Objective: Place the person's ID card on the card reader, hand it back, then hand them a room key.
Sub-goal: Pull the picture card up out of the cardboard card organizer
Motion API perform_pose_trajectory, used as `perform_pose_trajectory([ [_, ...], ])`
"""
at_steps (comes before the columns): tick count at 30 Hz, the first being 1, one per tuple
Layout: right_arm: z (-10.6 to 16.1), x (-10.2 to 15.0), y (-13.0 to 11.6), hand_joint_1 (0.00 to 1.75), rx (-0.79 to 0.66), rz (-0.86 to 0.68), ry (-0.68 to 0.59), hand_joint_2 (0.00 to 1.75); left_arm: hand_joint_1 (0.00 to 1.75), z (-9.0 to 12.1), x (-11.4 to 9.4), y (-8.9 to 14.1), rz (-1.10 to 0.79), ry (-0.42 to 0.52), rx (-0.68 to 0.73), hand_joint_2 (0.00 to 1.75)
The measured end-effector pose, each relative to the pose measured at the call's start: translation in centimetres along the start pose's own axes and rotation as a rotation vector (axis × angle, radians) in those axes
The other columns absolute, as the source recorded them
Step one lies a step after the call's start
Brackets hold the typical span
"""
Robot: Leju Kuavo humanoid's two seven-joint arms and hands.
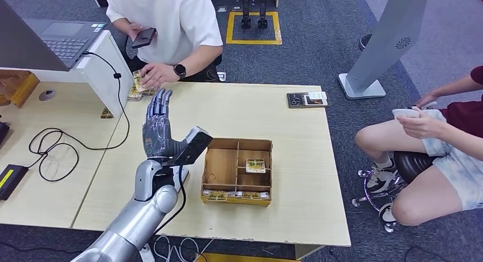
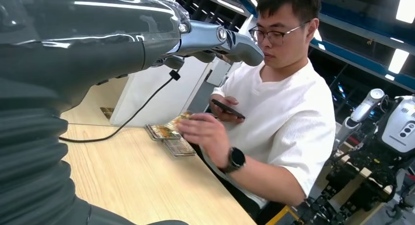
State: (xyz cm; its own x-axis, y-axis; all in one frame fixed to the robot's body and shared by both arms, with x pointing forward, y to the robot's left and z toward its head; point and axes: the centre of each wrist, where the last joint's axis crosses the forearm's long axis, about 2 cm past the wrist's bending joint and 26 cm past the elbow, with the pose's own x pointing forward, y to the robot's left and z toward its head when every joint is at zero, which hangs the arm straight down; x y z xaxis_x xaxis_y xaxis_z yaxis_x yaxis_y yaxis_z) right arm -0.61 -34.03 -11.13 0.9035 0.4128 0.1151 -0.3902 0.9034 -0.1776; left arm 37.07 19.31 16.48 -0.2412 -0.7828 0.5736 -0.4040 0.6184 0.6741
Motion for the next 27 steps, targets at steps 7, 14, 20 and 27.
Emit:
perform_pose_trajectory([
  [7, 0.1, -0.4, 0.1, 0.00, -0.001, -0.009, 0.005, 1.75, 0.00, 0.8, -0.6, 0.3, 0.077, 0.021, -0.002, 1.75],
  [14, 0.2, -1.3, 0.4, 0.00, 0.003, -0.048, 0.005, 1.75, 0.00, 2.4, -1.8, 1.6, 0.151, -0.022, 0.004, 1.75],
  [20, 0.4, -1.9, 0.7, 0.00, 0.011, -0.069, 0.003, 1.75, 0.00, 4.4, -2.9, 2.7, 0.203, -0.048, 0.009, 1.75],
  [27, 0.6, -2.9, 1.1, 0.00, 0.004, -0.098, 0.016, 1.75, 0.00, 6.8, -3.8, 4.0, 0.251, -0.108, 0.006, 1.75],
])
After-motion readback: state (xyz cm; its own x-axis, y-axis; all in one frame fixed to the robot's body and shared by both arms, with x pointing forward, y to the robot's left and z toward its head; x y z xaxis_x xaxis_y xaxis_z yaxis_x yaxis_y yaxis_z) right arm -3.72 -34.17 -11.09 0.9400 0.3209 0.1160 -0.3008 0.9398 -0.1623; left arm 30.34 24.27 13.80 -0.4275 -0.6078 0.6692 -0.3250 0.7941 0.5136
